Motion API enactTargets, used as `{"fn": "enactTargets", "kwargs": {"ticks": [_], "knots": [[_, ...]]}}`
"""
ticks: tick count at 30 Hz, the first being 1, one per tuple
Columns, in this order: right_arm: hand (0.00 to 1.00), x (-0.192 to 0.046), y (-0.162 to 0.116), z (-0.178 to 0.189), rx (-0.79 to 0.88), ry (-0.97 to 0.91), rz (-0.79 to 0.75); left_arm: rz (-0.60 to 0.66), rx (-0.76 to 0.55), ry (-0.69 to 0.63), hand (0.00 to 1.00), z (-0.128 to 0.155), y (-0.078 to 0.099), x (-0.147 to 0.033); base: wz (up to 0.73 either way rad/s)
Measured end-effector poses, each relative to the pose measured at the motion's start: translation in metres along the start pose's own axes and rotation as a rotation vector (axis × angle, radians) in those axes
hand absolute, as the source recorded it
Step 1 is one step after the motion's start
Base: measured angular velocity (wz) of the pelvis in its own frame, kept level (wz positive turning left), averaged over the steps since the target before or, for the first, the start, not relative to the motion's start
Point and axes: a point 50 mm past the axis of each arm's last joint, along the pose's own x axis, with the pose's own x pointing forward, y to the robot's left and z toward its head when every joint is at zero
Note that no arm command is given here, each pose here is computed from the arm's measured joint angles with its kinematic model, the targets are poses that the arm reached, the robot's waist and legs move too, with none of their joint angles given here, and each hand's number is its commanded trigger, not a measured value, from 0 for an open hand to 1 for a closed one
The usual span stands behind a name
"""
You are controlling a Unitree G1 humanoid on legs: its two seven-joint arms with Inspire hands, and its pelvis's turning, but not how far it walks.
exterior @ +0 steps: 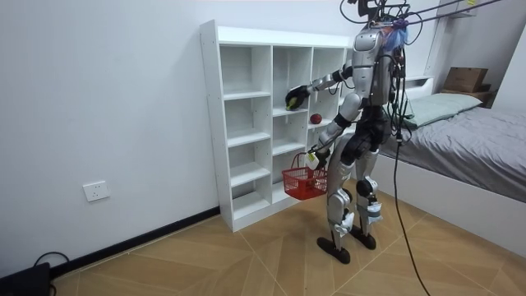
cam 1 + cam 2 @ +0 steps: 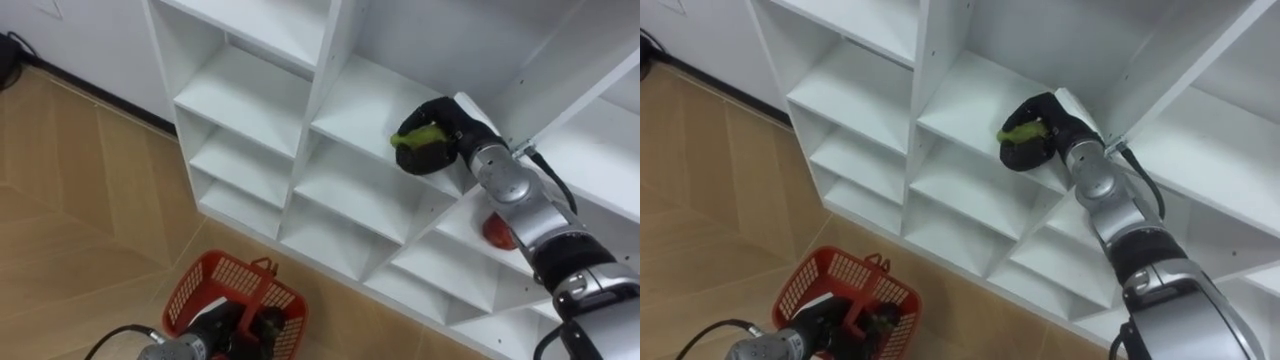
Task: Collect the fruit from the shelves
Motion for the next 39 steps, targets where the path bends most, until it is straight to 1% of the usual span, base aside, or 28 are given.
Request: {"fn": "enactTargets", "kwargs": {"ticks": [16, 23, 29, 32, 36, 39], "knots": [[1.0, 0.0, 0.002, -0.001, 0.002, 0.011, 0.014, -0.006, 0.001, -0.001, 1.0, 0.0, 0.0, 0.0, 0.0], [1.0, -0.002, 0.005, -0.004, 0.041, 0.015, 0.015, -0.007, -0.011, -0.006, 1.0, 0.001, -0.001, 0.0, -0.02], [1.0, -0.01, 0.018, 0.001, 0.076, -0.051, 0.029, -0.002, -0.017, -0.012, 1.0, 0.003, -0.003, 0.002, -0.05], [1.0, -0.014, 0.029, 0.002, 0.102, -0.074, 0.045, -0.009, -0.027, -0.024, 1.0, 0.008, -0.007, 0.004, -0.17], [1.0, -0.026, 0.049, 0.003, 0.148, -0.124, 0.073, -0.007, -0.07, -0.046, 1.0, 0.011, -0.011, 0.005, -0.11], [1.0, -0.036, 0.064, -0.005, 0.16, -0.117, 0.136, -0.009, -0.081, -0.063, 1.0, 0.014, -0.015, 0.007, -0.13]]}}
